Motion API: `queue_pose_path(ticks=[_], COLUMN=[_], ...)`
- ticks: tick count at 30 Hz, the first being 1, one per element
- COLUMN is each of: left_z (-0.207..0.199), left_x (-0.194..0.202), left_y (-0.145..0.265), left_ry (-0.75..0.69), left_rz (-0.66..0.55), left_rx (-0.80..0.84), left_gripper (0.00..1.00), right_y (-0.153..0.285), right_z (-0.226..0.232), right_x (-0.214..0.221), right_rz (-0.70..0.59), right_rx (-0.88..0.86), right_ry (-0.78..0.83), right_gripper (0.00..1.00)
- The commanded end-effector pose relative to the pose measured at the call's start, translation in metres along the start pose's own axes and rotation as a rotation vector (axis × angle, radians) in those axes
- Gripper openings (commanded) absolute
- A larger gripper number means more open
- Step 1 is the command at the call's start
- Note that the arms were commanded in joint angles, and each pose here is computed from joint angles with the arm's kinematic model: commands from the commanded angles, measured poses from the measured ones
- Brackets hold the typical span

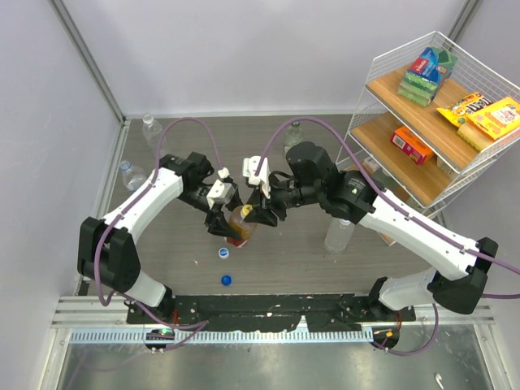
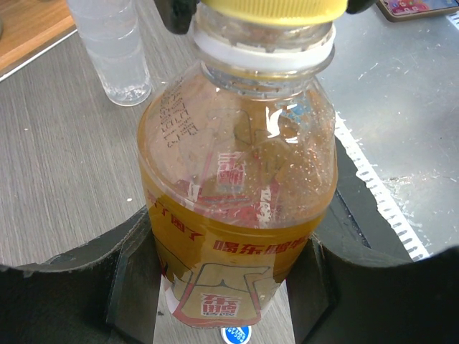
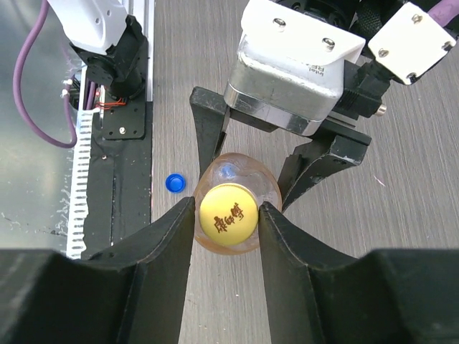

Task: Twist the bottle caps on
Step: Screw the bottle cap onto the plastic bottle.

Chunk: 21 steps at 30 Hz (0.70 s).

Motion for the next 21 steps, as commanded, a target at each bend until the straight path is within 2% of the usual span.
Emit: queue_pose_path(ticks=[1,2,4,5,10,14,17,18,21], left_z=[0.002,0.002,0.002,0.003,0.006,0.013,0.019,0.015,-0.007], left_x=[-0.014,-0.014,-0.015,-0.015,-0.021,-0.029,-0.034,-0.038,-0.040], left_y=[0.001,0.001,0.001,0.001,0.003,0.006,0.004,0.002,-0.002], left_ry=[-0.043,-0.040,-0.047,-0.044,-0.025,-0.013,-0.012,-0.069,-0.176], left_rz=[-0.053,-0.055,-0.056,-0.055,-0.055,-0.043,-0.004,-0.008,-0.045], left_rx=[-0.004,-0.005,-0.006,-0.007,-0.025,-0.098,-0.289,-0.348,-0.391], left_gripper=[0.21,0.21,0.21,0.21,0.21,0.20,0.19,0.18,0.18], right_y=[0.007,0.006,0.006,0.006,0.006,0.009,0.011,0.013,0.013], right_z=[0.000,-0.001,-0.001,-0.001,-0.001,-0.001,0.001,0.002,0.001], right_x=[-0.020,-0.019,-0.018,-0.018,-0.011,0.000,0.008,0.008,0.013], right_rz=[-0.065,-0.059,-0.055,-0.051,-0.010,0.016,0.026,0.023,0.013], right_rx=[0.018,0.024,0.032,0.032,0.066,0.145,0.169,0.182,0.228], right_ry=[0.015,0.009,-0.002,-0.006,-0.054,-0.123,-0.166,-0.183,-0.217], right_gripper=[0.43,0.41,0.31,0.29,0.08,0.04,0.05,0.04,0.04])
Point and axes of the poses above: each gripper's point midway between its finger pads, its own y axis back along the fingers, its own z axis along the line the jaws close on, x = y × z, the point moved 9 cm from there along y, back along the fingers, and after that the axes turned 1 degree about y, right-handed, at the moved point
